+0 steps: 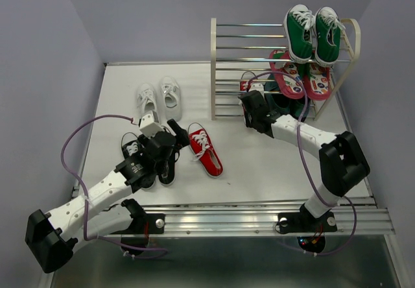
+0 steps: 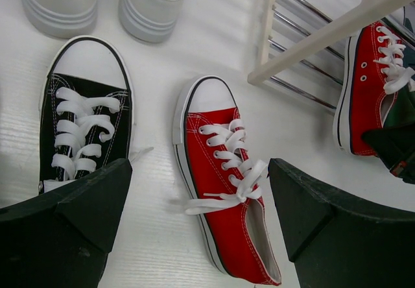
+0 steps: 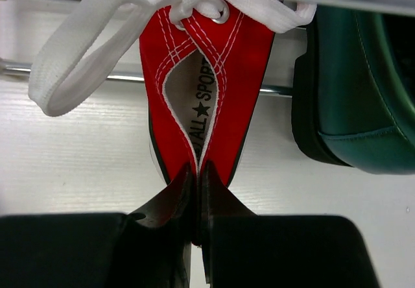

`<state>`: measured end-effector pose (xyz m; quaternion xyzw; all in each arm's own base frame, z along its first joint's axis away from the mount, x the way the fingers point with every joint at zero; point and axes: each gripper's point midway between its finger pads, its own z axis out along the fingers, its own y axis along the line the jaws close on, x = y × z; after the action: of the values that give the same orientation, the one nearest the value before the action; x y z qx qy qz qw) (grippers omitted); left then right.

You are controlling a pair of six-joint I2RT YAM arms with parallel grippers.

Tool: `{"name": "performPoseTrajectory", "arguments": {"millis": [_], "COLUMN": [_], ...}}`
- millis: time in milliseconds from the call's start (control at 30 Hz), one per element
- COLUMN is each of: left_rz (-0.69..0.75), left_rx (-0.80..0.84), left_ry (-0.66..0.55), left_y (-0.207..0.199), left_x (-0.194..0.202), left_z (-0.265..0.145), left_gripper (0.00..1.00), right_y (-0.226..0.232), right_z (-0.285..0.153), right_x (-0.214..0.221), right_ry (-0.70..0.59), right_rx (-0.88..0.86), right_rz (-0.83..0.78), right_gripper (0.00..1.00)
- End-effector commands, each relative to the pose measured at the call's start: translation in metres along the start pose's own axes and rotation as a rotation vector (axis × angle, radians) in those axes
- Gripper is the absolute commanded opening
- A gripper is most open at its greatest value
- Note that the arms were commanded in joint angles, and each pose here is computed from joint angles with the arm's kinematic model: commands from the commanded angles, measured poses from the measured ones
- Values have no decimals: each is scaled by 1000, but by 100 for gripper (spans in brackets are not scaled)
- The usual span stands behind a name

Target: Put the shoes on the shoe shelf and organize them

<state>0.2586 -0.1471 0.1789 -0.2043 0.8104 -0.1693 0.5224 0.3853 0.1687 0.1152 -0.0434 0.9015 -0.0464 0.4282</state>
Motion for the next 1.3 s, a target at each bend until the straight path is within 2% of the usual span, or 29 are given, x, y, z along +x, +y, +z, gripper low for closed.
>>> {"name": "performPoseTrajectory", "arguments": {"millis": [0, 600, 700, 767, 833, 867, 900, 1167, 1200, 1267], "left_rz": [-26, -26, -27, -28, -27, -28, -29, -37, -41, -43], "left_rx": [-4, -22, -22, -25, -27, -28, -30, -30, -26, -21], "left_ry": [-34, -32, -28, -29, -28, -27, -30, -24, -25, -23], "left_y": [2, 7, 6, 7, 8, 8, 9, 10, 9, 9], "left_x": [-8, -7, -6, -6, -6, -6, -6, -5, -5, -6], "left_z": [0, -1, -2, -2, -2, -2, -2, -3, -4, -5], "left_gripper": [99, 99, 99, 99, 99, 99, 99, 99, 99, 99], "right_y": [2, -19, -21, -22, -21, -22, -22, -22, -22, -20], "right_z": [-3, 20, 21, 22, 23, 24, 25, 21, 19, 13], "right_x": [-75, -72, -70, -69, -68, -66, -65, -63, -63, -64], "right_ry": [-205, -190, -187, -186, -184, -182, -179, -178, -175, -174], "right_rx": [-7, 71, 85, 90, 91, 98, 104, 93, 86, 64], "right_rz": [93, 120, 125, 131, 145, 151, 156, 189, 188, 198], "right_gripper": [1, 1, 3, 9, 22, 33, 37, 54, 60, 67]}}
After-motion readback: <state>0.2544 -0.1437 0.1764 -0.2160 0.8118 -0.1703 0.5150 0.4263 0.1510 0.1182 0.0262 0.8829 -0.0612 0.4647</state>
